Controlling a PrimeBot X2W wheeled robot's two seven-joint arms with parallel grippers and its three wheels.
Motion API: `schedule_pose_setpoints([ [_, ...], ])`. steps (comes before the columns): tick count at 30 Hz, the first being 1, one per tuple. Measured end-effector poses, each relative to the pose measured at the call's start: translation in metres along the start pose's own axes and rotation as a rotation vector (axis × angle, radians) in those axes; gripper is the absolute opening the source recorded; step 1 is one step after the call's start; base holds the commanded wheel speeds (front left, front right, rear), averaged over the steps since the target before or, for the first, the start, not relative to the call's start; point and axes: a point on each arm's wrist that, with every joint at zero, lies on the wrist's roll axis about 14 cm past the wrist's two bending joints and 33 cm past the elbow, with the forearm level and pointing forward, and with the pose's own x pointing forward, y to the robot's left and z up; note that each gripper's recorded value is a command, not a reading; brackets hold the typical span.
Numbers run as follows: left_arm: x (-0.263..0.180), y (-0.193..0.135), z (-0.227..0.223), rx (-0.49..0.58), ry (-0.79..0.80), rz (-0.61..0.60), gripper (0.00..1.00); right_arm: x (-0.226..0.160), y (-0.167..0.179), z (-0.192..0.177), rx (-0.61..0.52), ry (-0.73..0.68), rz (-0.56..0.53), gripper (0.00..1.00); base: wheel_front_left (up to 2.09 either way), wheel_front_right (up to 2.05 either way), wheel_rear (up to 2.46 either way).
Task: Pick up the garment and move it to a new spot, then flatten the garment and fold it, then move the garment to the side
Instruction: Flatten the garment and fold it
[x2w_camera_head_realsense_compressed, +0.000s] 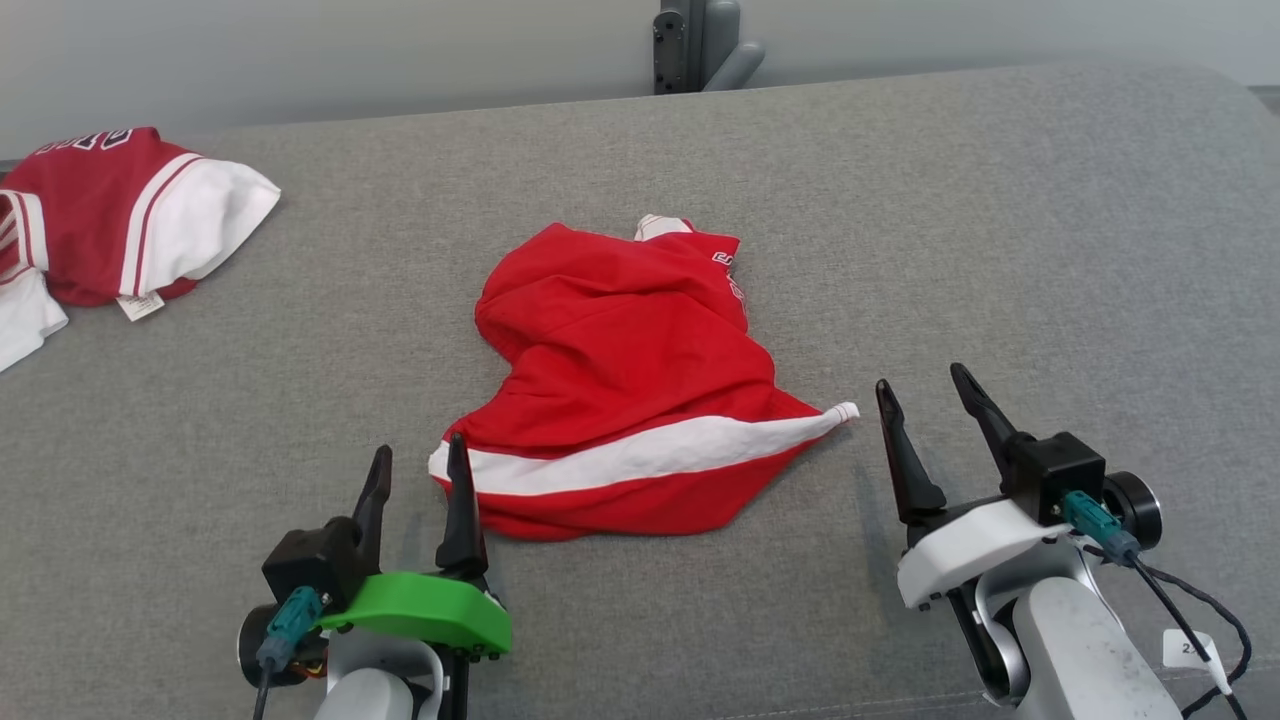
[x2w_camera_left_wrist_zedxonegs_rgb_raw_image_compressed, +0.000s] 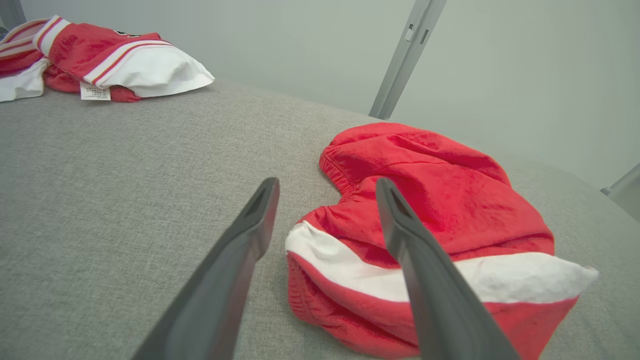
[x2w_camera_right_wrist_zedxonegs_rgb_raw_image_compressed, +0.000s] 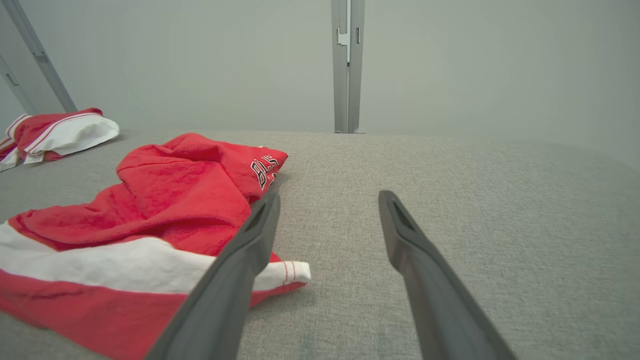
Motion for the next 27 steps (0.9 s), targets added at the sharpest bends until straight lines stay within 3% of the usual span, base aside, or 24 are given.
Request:
schedule_pose_setpoints([
  [8,-0.013,0.02,0.027,0.039,-0.09,0.059,1.0,0.014,0.01,-0.019,0.008,0.067,0.033,1.0,0.0,0.0,0.0],
  [15,-0.026,0.035,0.043,0.087,-0.142,0.089,1.0,0.013,0.004,0.002,0.018,0.003,0.01,1.0,0.0,0.0,0.0],
  [27,-0.049,0.048,0.046,0.162,-0.156,0.097,1.0,-0.031,-0.014,0.039,0.004,-0.12,-0.066,1.0,0.0,0.0,0.0],
])
